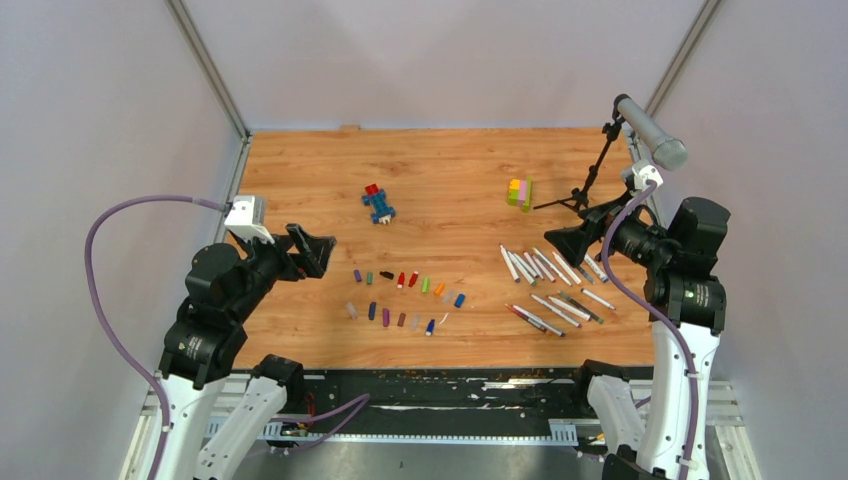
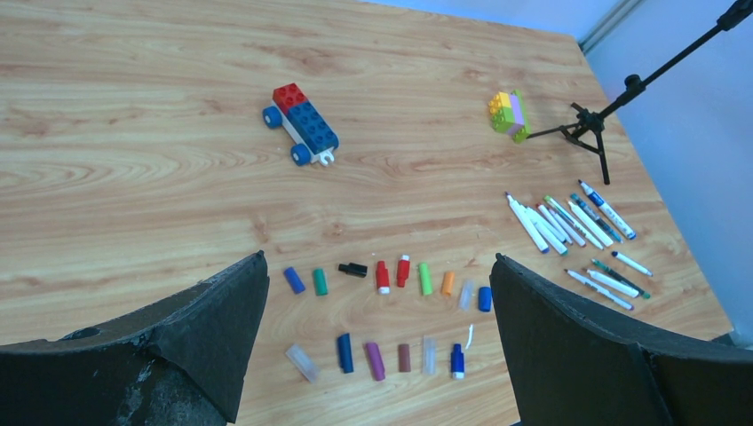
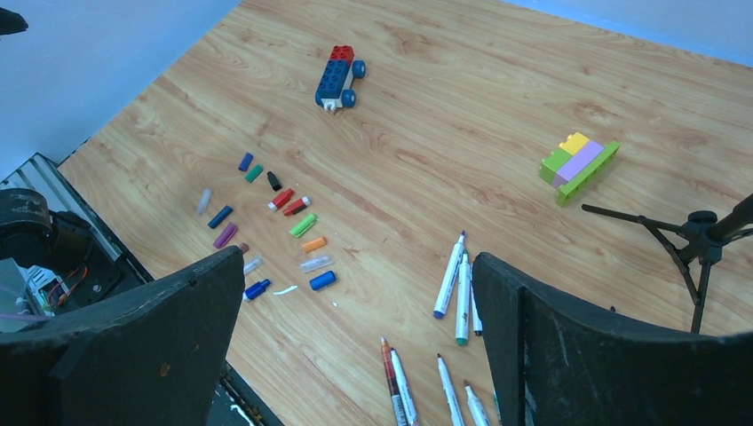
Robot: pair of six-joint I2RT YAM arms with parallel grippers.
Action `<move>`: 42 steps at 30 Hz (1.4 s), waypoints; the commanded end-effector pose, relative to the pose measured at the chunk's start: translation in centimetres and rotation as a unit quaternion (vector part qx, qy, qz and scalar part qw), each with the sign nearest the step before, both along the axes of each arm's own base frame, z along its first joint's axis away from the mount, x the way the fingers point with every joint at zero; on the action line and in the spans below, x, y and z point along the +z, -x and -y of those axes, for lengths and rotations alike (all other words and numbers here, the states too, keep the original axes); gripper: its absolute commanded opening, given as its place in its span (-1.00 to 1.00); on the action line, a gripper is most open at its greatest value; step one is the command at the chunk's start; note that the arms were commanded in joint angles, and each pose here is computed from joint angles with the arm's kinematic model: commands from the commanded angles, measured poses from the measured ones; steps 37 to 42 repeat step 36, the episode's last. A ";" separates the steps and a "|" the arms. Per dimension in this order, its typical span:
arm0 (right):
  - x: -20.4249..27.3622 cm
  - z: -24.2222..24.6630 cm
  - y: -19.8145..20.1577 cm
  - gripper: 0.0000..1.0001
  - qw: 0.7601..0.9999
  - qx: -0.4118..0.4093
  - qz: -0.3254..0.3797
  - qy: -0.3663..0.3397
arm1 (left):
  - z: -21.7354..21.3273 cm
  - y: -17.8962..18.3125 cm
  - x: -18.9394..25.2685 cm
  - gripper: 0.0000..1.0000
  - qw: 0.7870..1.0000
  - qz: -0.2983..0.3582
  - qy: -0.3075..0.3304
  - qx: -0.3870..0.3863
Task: Open the pen caps
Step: Reset both arms
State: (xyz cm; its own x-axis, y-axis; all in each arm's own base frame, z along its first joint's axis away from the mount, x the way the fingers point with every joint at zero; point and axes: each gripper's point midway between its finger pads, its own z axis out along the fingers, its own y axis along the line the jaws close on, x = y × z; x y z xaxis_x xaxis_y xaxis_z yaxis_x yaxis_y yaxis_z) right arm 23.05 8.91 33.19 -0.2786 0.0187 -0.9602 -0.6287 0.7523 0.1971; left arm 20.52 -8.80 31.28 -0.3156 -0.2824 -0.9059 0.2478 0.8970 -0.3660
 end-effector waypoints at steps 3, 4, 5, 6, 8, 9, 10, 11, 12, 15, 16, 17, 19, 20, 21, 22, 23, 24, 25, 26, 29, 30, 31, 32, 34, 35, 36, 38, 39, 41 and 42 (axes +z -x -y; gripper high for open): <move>0.3 0.3 -0.3 1.00 1.000 -0.008 0.016 0.003 | 0.1 -0.2 0.6 1.00 1.000 0.015 -0.003 -0.005; 0.3 0.3 -0.3 1.00 1.000 -0.009 0.015 0.003 | 0.1 -0.2 0.6 1.00 1.000 0.014 -0.003 -0.006; 0.3 0.3 -0.3 1.00 1.000 -0.010 0.014 0.003 | 0.1 -0.2 0.6 1.00 1.000 0.014 -0.003 -0.006; 0.3 0.3 -0.3 1.00 1.000 -0.010 0.015 0.003 | 0.1 -0.2 0.6 1.00 1.000 0.015 -0.003 -0.006; 0.3 0.3 -0.3 1.00 1.000 -0.011 0.015 0.003 | 0.1 -0.2 0.6 1.00 1.000 0.014 -0.003 -0.006; 0.3 0.3 -0.3 1.00 1.000 -0.011 0.015 0.003 | 0.1 -0.2 0.6 1.00 1.000 0.014 -0.003 -0.006; 0.3 0.3 -0.3 1.00 1.000 -0.011 0.015 0.003 | 0.1 -0.2 0.6 1.00 1.000 0.014 -0.003 -0.006; 0.3 0.3 -0.3 1.00 1.000 -0.011 0.015 0.003 | 0.1 -0.3 0.6 1.00 1.000 0.015 -0.003 -0.006; 0.3 0.4 -0.3 1.00 1.000 -0.012 0.015 0.003 | 0.1 -0.2 0.5 1.00 1.000 0.014 -0.003 -0.006; 0.4 0.3 -0.3 1.00 1.000 -0.010 0.015 0.001 | 0.1 -0.3 0.5 1.00 1.000 0.014 -0.004 -0.006; 0.4 0.3 -0.3 1.00 1.000 -0.010 0.014 0.000 | 0.2 -0.3 0.5 1.00 1.000 0.014 -0.004 -0.007; 0.3 0.3 -0.3 1.00 1.000 -0.010 0.014 0.000 | 0.2 -0.3 0.5 1.00 1.000 0.013 -0.004 -0.007; 0.3 0.3 -0.2 1.00 1.000 -0.010 0.014 0.000 | 0.2 -0.3 0.5 1.00 1.000 0.013 -0.004 -0.007; 0.3 0.3 -0.2 1.00 1.000 -0.011 0.014 0.000 | 0.2 -0.3 0.4 1.00 1.000 0.013 -0.004 -0.008; 0.4 0.3 -0.2 1.00 1.000 -0.010 0.014 0.000 | 0.2 -0.3 0.4 1.00 1.000 0.012 -0.004 -0.008; 0.4 0.3 -0.2 1.00 1.000 -0.010 0.015 0.000 | 0.3 -0.3 0.4 1.00 1.000 0.012 -0.003 -0.009; 0.4 0.3 -0.3 1.00 1.000 -0.010 0.015 0.001 | 0.2 -0.3 0.4 1.00 1.000 0.012 -0.004 -0.008; 0.4 0.3 -0.3 1.00 1.000 -0.011 0.015 0.001 | 0.2 -0.3 0.4 1.00 1.000 0.012 -0.004 -0.008; 0.4 0.3 -0.3 1.00 1.000 -0.011 0.015 0.001 | 0.2 -0.3 0.4 1.00 1.000 0.012 -0.004 -0.009; 0.4 0.3 -0.3 1.00 1.000 -0.011 0.016 0.001 | 0.2 -0.3 0.4 1.00 1.000 0.012 -0.004 -0.008; 0.5 0.3 -0.3 1.00 1.000 -0.011 0.017 0.001 | 0.2 -0.3 0.4 1.00 1.000 0.013 -0.003 -0.009; 0.5 0.3 -0.3 1.00 1.000 -0.011 0.017 0.001 | 0.2 -0.3 0.3 1.00 1.000 0.011 -0.004 -0.009; 0.4 0.3 -0.3 1.00 1.000 -0.011 0.016 0.001 | 0.2 -0.3 0.4 1.00 1.000 0.012 -0.004 -0.008; 0.4 0.3 -0.3 1.00 1.000 -0.012 0.016 0.001 | 0.2 -0.3 0.4 1.00 1.000 0.012 -0.003 -0.008; 0.4 0.3 -0.3 1.00 1.000 -0.012 0.015 0.001 | 0.2 -0.3 0.4 1.00 1.000 0.012 -0.004 -0.008; 0.4 0.3 -0.3 1.00 1.000 -0.011 0.015 0.001 | 0.2 -0.3 0.3 1.00 1.000 0.012 -0.004 -0.009; 0.4 0.2 -0.2 1.00 1.000 -0.008 0.016 0.001 | 0.3 -0.3 0.3 1.00 1.000 0.012 -0.004 -0.009; 0.4 0.2 -0.2 1.00 1.000 -0.008 0.016 0.001 | 0.3 -0.3 0.3 1.00 1.000 0.012 -0.004 -0.009; 0.4 0.2 -0.2 1.00 1.000 -0.008 0.016 0.001 | 0.3 -0.3 0.3 1.00 1.000 0.012 -0.004 -0.009; 0.4 0.2 -0.2 1.00 1.000 -0.008 0.016 0.001 | 0.3 -0.3 0.3 1.00 1.000 0.012 -0.004 -0.009; 0.4 0.2 -0.2 1.00 1.000 -0.008 0.016 0.001 | 0.3 -0.3 0.3 1.00 1.000 0.012 -0.004 -0.009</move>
